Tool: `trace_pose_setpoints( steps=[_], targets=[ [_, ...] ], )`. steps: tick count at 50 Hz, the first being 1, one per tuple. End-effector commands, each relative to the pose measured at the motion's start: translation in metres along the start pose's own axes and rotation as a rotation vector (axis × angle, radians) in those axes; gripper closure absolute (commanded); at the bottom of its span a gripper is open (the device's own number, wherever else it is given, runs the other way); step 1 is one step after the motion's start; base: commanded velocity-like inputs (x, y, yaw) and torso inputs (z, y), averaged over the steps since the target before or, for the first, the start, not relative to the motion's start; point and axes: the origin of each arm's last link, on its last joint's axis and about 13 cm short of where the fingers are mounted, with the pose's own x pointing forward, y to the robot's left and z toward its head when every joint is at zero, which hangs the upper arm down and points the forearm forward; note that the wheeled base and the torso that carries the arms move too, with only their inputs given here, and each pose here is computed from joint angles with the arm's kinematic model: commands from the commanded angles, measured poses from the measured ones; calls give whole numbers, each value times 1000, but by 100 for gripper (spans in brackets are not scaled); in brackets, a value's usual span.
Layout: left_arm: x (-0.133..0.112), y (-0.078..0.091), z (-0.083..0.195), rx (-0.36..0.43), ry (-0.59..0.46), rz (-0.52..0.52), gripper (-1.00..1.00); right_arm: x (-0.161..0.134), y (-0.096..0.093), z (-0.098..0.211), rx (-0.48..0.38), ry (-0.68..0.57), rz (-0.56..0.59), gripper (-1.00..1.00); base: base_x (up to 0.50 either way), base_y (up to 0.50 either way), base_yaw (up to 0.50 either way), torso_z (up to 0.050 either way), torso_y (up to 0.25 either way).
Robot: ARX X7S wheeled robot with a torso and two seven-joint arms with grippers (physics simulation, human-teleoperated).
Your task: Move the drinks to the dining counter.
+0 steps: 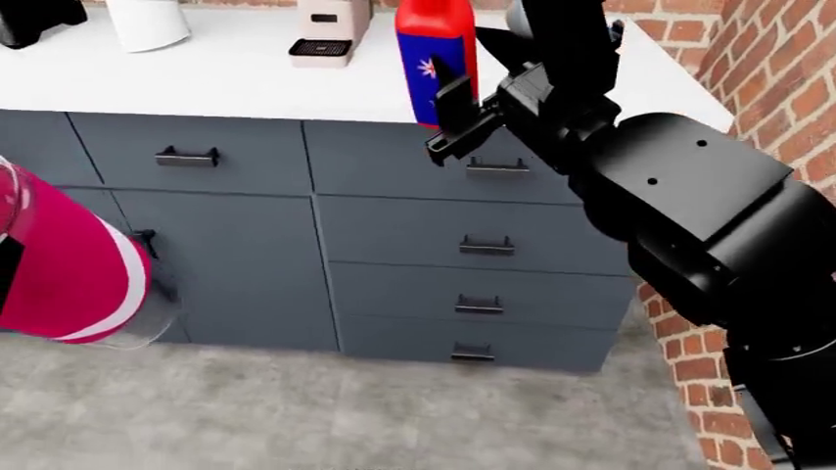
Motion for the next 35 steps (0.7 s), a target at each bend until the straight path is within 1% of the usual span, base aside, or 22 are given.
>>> trace_pose_setpoints(
  steps=[1, 18, 35],
  targets=[
    [1, 0, 0, -4, -3, 3, 100, 0, -3, 4, -75, -15, -24, 100, 0, 0, 500, 0, 0],
    [1, 0, 1, -4, -1, 3, 100, 0, -1, 2, -82, -12, -3, 100, 0, 0, 500, 1, 0],
    [0, 0, 3, -6, 2, 4, 100, -3, 0, 3, -68, -17, 7, 100, 0, 0, 500, 0, 1]
  ],
)
